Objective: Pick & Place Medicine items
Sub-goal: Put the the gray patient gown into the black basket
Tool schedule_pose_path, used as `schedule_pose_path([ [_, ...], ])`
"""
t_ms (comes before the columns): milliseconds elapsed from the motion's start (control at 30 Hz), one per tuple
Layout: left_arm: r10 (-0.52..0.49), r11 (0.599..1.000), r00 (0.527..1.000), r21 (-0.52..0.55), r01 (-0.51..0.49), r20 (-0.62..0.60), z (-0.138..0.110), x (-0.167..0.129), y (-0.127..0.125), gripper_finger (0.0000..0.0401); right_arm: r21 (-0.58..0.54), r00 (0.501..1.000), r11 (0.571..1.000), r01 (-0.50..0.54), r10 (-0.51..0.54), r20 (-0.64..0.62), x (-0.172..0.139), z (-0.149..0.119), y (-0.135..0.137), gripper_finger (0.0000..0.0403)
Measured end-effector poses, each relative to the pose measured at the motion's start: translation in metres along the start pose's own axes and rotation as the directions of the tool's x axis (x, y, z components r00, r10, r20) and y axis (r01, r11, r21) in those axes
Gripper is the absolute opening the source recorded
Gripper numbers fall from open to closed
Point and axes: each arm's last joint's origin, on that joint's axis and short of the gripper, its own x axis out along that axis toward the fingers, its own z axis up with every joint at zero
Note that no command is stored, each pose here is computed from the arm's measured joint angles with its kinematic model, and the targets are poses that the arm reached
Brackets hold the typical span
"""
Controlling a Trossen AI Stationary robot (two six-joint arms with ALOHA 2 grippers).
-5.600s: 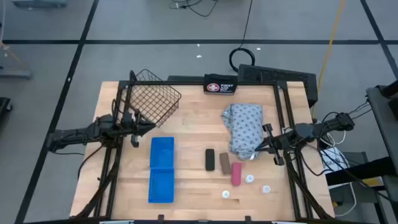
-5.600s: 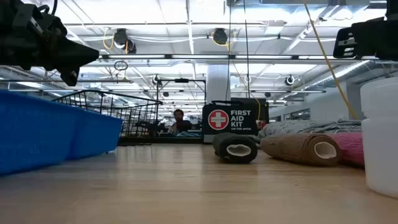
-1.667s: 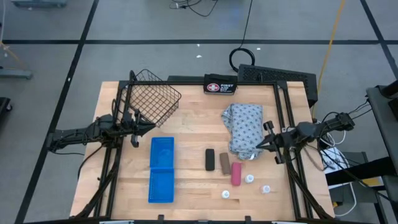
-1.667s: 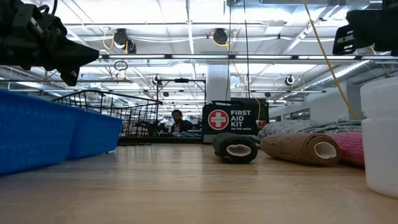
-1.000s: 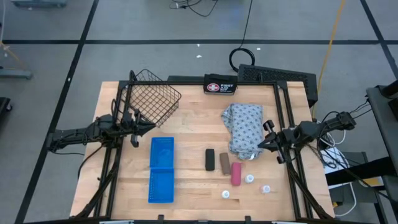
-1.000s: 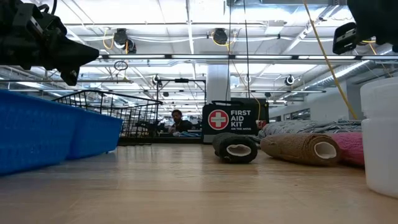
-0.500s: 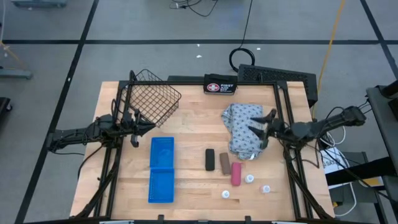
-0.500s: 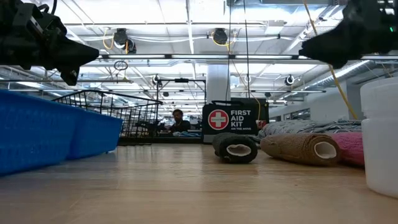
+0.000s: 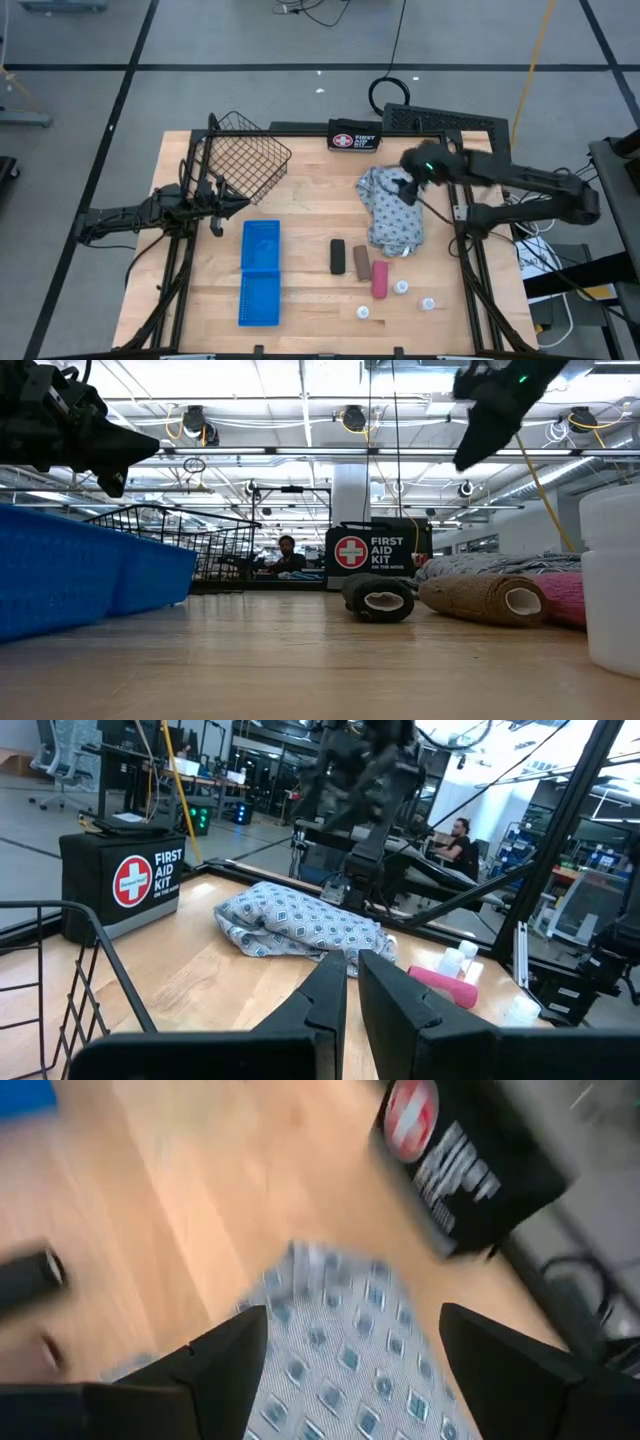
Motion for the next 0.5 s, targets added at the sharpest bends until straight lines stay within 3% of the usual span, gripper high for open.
schedule_pose_path([
  [167,0.0,1.0,1.0,0.0,0.0,0.0,0.0,0.0,0.0,0.0037,0.042,0.983,0.999,-0.028,0.035,-0.181,0.052,0.008,-0.037,0.0276],
  [367,0.0,1.0,1.0,0.0,0.0,0.0,0.0,0.0,0.0,0.0037,0.198,0.915,0.979,0.049,0.036,-0.401,0.107,-0.015,-0.086,0.0286],
  [500,0.0,1.0,1.0,0.0,0.0,0.0,0.0,0.0,0.0,0.0037,0.299,0.893,0.945,-0.133,0.245,-0.378,0.124,-0.027,-0.104,0.0286],
])
